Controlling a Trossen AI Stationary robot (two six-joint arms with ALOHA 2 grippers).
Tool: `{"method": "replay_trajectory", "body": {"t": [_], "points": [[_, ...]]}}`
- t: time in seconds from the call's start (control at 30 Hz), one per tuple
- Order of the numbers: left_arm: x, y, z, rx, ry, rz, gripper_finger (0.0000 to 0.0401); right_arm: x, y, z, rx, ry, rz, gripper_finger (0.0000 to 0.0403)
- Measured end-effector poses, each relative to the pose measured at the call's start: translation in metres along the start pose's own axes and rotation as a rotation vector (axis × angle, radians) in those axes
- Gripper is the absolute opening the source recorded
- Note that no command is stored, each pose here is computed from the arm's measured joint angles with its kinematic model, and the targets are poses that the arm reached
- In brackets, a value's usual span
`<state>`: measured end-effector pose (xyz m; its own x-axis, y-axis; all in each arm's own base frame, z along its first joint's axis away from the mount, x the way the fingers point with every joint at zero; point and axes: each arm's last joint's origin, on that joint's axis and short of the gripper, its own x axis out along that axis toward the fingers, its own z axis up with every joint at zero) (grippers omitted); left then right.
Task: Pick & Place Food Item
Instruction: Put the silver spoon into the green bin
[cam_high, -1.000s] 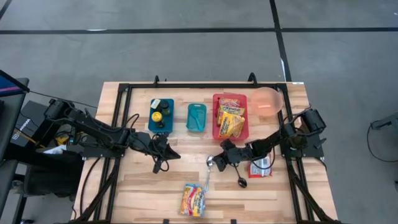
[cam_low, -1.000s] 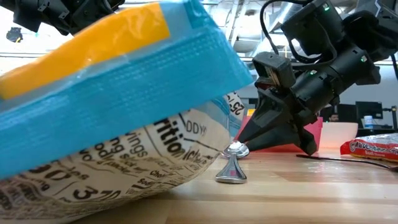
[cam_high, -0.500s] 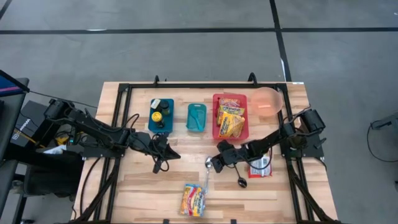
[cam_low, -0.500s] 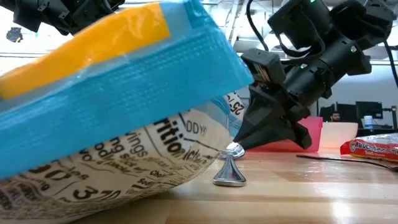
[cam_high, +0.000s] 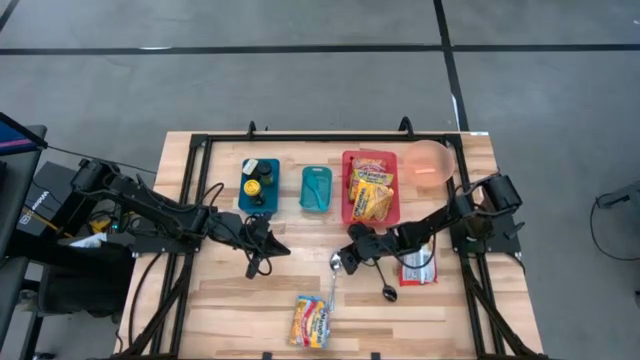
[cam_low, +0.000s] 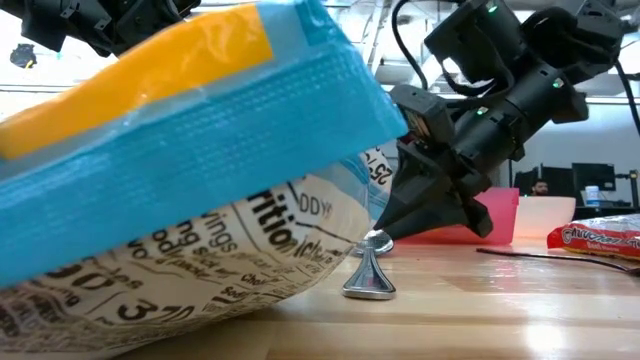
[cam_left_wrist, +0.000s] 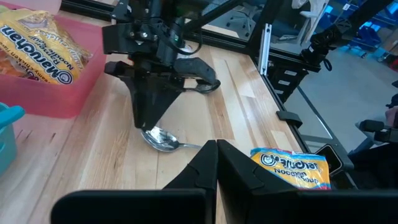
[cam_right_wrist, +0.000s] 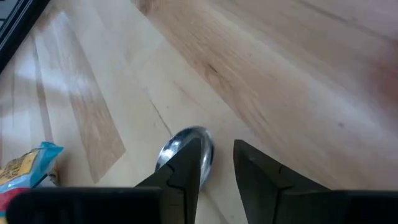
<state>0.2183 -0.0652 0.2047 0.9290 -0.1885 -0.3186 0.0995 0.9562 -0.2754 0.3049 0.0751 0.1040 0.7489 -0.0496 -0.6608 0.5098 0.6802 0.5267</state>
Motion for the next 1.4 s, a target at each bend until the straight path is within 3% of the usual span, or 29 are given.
{"method": "replay_trajectory", "body": {"t": [0.7, 1.4], "points": [[0.0, 0.0, -0.0001, 0.0, 0.0, 0.0, 0.0001, 0.0034, -0.0005, 0.0068, -0.074, 0.055, 0.084, 0.0091], [0.0, 0.0, -0.0001, 0.0, 0.0, 0.0, 0.0001, 0.0041, -0.004, 0.0083, -0.074, 0.062, 0.063, 0.0091]]}}
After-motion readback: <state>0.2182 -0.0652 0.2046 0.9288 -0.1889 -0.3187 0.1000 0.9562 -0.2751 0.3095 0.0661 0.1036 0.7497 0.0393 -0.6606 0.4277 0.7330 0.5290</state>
